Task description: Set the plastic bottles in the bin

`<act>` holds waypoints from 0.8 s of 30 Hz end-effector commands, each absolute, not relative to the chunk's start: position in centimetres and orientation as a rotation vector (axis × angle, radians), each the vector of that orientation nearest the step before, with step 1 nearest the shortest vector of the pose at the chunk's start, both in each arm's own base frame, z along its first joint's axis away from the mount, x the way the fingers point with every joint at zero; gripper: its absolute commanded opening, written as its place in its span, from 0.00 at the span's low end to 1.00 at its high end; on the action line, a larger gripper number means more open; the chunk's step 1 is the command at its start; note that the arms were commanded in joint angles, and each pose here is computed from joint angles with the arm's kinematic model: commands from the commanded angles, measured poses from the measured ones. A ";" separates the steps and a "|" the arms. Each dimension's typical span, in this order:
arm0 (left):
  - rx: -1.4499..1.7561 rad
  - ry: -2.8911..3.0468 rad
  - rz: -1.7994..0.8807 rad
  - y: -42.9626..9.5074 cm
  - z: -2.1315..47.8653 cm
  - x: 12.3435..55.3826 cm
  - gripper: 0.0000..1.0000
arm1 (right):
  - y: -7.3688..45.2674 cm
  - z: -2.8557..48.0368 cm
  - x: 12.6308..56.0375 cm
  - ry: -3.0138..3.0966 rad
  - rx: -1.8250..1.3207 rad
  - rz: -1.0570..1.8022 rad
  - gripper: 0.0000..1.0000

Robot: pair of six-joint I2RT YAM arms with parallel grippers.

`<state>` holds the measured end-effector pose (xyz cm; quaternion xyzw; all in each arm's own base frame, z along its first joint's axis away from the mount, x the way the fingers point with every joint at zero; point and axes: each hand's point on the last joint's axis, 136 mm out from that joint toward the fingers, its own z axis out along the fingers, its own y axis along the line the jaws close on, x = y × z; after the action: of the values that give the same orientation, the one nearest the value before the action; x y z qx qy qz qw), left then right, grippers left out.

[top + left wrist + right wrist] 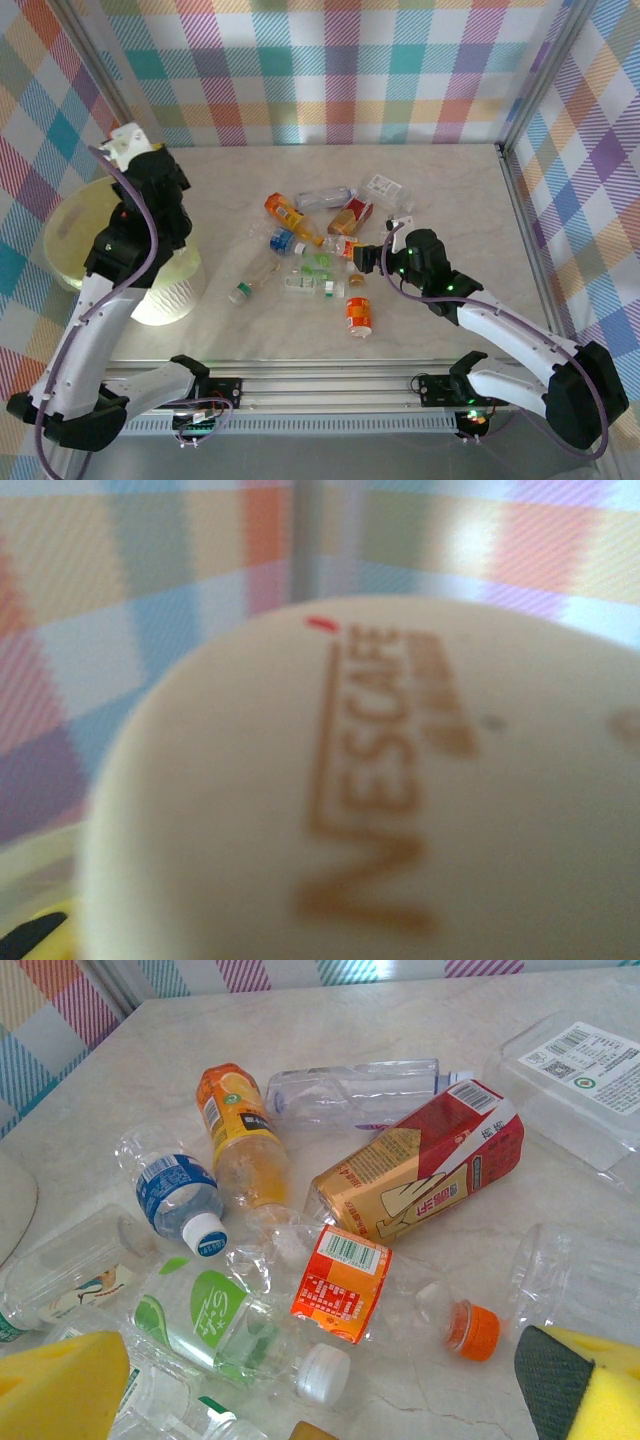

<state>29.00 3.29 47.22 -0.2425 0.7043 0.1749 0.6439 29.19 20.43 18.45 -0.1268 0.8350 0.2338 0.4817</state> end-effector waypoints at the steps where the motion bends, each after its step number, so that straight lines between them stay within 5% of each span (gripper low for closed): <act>1: -0.689 1.580 0.536 8.3 46.7 26.8 0.46 | 20.6 19.6 29.2 1.997 -0.304 0.585 1.00; 15: -1.096 1.806 0.697 19.2 35.2 22.9 0.46 | 20.7 19.0 29.2 2.023 -0.319 0.577 1.00; 24: -1.190 1.891 0.968 21.7 31.9 21.5 0.51 | 21.4 18.7 29.4 2.046 -0.336 0.596 1.00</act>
<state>22.91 20.75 32.28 -0.4452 0.7402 0.3331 0.3780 29.24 20.59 17.24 -0.1301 0.8447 0.2290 0.4660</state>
